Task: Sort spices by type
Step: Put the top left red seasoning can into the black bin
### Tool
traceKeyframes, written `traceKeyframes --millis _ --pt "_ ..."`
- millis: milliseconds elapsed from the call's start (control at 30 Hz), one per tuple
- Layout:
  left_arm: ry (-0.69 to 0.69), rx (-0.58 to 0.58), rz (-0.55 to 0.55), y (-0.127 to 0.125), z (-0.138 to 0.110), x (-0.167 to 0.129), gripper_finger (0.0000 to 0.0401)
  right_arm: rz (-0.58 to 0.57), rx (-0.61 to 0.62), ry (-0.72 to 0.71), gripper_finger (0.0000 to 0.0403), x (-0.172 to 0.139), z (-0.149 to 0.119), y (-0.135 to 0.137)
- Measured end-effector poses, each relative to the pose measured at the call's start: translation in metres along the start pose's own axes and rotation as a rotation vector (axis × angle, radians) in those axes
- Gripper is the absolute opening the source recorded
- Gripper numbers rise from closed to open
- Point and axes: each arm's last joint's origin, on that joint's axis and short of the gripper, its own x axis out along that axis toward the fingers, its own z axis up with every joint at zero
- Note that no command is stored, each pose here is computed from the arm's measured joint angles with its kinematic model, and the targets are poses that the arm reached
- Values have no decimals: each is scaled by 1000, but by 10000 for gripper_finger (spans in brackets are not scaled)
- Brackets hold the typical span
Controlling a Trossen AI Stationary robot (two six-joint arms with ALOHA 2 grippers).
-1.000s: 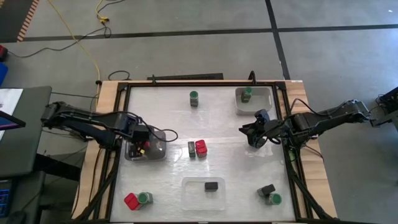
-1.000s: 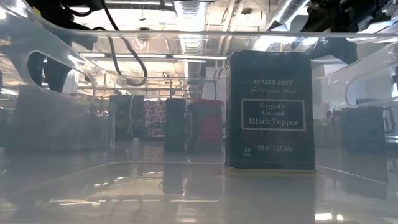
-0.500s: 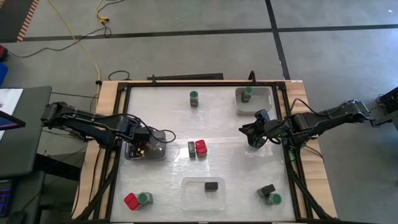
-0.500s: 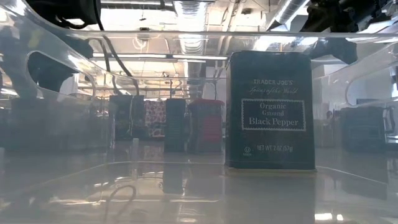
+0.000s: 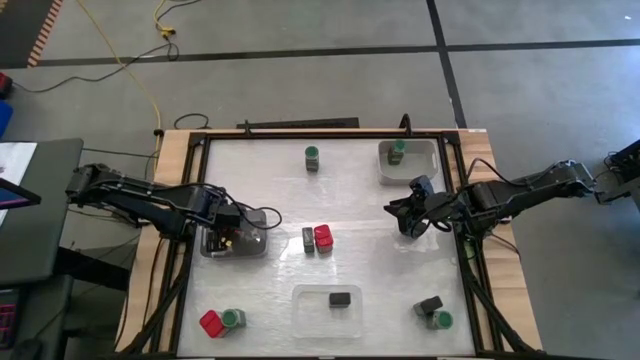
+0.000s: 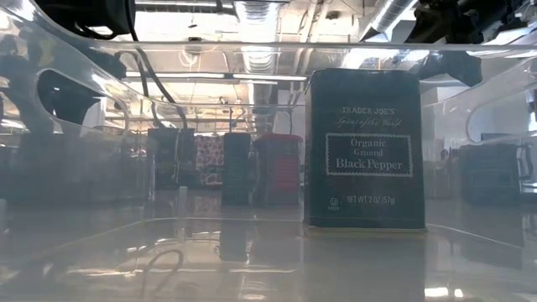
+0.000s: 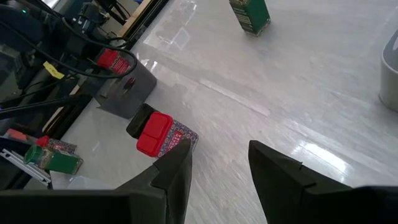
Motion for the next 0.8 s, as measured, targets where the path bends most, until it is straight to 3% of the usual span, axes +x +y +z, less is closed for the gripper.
traceKeyframes --millis 800 --pt "13 -13 -55 -2 0 0 245 -1 0 -1 185 0 0 0"
